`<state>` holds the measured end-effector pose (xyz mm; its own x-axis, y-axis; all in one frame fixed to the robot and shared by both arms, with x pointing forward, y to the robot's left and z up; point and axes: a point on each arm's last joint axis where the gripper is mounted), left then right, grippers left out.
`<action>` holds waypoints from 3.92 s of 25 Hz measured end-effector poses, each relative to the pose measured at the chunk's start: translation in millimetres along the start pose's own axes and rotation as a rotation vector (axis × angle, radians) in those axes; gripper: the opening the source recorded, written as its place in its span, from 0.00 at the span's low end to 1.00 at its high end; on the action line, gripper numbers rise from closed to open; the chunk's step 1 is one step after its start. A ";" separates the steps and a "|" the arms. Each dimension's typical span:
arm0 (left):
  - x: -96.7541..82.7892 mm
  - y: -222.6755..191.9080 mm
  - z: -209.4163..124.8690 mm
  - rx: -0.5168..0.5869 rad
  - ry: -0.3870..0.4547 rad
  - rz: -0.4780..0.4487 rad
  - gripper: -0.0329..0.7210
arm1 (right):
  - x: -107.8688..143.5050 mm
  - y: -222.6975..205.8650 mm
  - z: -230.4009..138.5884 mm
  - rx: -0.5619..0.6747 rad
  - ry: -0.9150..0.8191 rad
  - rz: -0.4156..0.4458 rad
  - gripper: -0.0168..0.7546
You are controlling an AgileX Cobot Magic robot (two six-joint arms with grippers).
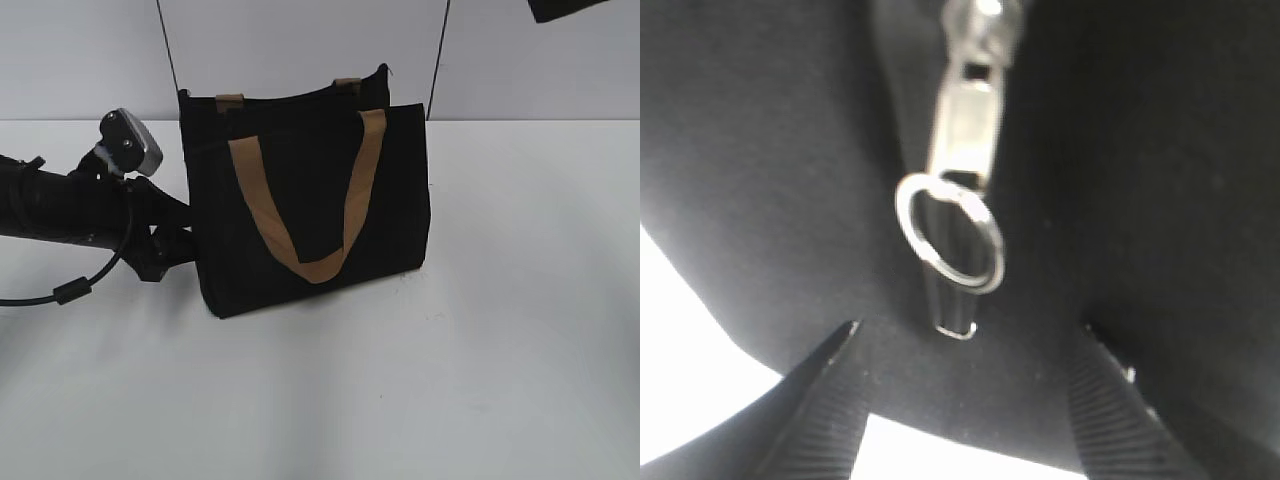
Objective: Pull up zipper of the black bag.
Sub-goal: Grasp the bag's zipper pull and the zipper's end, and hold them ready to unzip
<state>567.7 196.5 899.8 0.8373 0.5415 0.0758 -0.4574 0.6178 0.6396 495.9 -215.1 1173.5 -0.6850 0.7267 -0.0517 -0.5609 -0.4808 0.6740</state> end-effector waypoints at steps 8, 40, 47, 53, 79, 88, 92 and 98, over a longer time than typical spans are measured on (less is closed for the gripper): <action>0.2 -1.4 1.2 -0.014 -0.041 -0.009 0.60 | 0.0 0.0 0.0 0.000 0.000 0.000 0.58; -2.9 78.1 47.3 -0.046 -0.103 0.277 0.09 | 38.8 -19.7 23.1 -0.107 0.024 0.112 0.50; -14.2 104.4 58.6 -0.096 -0.138 0.325 0.08 | 62.7 -73.0 29.9 -0.055 -0.014 0.212 0.50; -16.4 109.7 63.2 -0.119 -0.149 0.328 0.08 | 79.5 -105.0 55.2 -0.056 0.033 0.269 0.50; -36.1 137.5 76.9 -0.183 0.118 0.240 0.08 | 73.5 -160.9 71.6 -0.006 0.127 0.305 0.50; -29.2 147.1 99.8 -0.265 0.204 0.233 0.08 | 74.1 -175.3 68.0 -0.003 0.140 0.326 0.50; -30.4 147.0 100.7 -0.273 0.238 0.213 0.08 | 74.2 -176.6 70.7 -0.032 0.113 0.326 0.50; -30.6 147.1 101.1 -0.279 0.256 0.207 0.08 | 81.5 -196.7 64.0 0.002 0.119 0.347 0.50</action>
<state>505.0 213.1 1068.9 0.6337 0.7728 -0.0341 -0.7012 0.5925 0.3966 580.1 -29.9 1083.8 -0.8836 0.4585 0.0951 -0.2849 -0.6876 0.6679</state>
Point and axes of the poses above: a point on each arm's last joint axis where the gripper is mounted, y pointing back along that axis away from the gripper, x along the wrist's bending axis when the last joint is at zero, z = x × y, and after that the axes turned 7 degrees about y, right-handed
